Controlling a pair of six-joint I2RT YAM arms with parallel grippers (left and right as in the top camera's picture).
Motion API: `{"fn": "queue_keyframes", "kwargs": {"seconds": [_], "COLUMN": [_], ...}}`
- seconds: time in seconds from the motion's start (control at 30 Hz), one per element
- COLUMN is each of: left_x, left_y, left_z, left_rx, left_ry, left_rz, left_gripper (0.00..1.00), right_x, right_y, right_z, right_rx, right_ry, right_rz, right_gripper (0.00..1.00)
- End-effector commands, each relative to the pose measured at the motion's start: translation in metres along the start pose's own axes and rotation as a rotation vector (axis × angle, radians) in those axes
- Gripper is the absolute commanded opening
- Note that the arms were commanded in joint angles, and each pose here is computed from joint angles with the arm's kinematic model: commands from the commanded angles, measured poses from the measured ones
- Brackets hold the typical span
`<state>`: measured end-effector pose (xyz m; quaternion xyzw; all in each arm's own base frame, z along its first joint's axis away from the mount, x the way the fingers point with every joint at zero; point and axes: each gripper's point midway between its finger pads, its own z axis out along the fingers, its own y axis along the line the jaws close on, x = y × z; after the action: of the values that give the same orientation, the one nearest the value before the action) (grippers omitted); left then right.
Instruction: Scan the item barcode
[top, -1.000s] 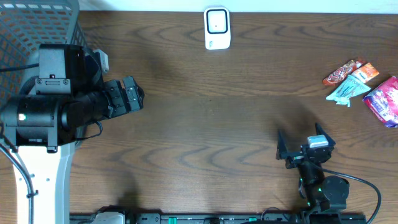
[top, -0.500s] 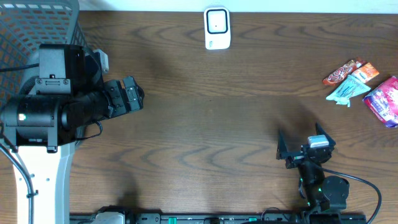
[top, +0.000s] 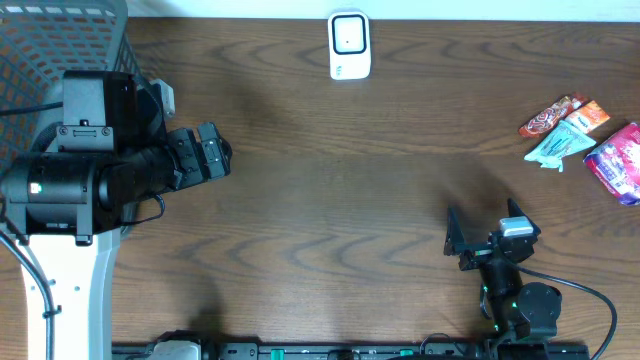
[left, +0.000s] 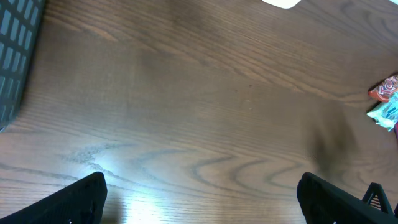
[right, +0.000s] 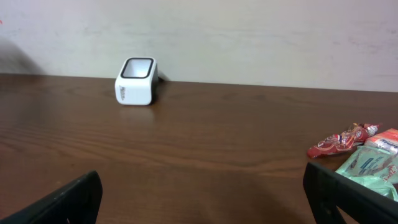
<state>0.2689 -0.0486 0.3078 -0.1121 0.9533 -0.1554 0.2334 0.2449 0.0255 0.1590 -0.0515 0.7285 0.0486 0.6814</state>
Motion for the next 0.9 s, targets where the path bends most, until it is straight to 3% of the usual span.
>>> {"fn": "queue_keyframes", "kwargs": {"seconds": [0.0,0.87], "left_x": [-0.0024,-0.0027], "left_y": [-0.0034,-0.0011], "left_z": [-0.0038,-0.0024], "left_rx": [0.010,-0.003], "left_ry": [-0.012,-0.009], "left_rz": [0.016,0.014], "left_gripper": [0.98,0.98], "right_x": [0.0005,0.0005], "right_y": [-0.0021,-0.0026], "right_z": [-0.0003,-0.0003], "right_rx": [0.011,0.014], "right_ry": [0.000,0.000], "right_rz": [0.015,0.015], "right_gripper": [0.99,0.99]}}
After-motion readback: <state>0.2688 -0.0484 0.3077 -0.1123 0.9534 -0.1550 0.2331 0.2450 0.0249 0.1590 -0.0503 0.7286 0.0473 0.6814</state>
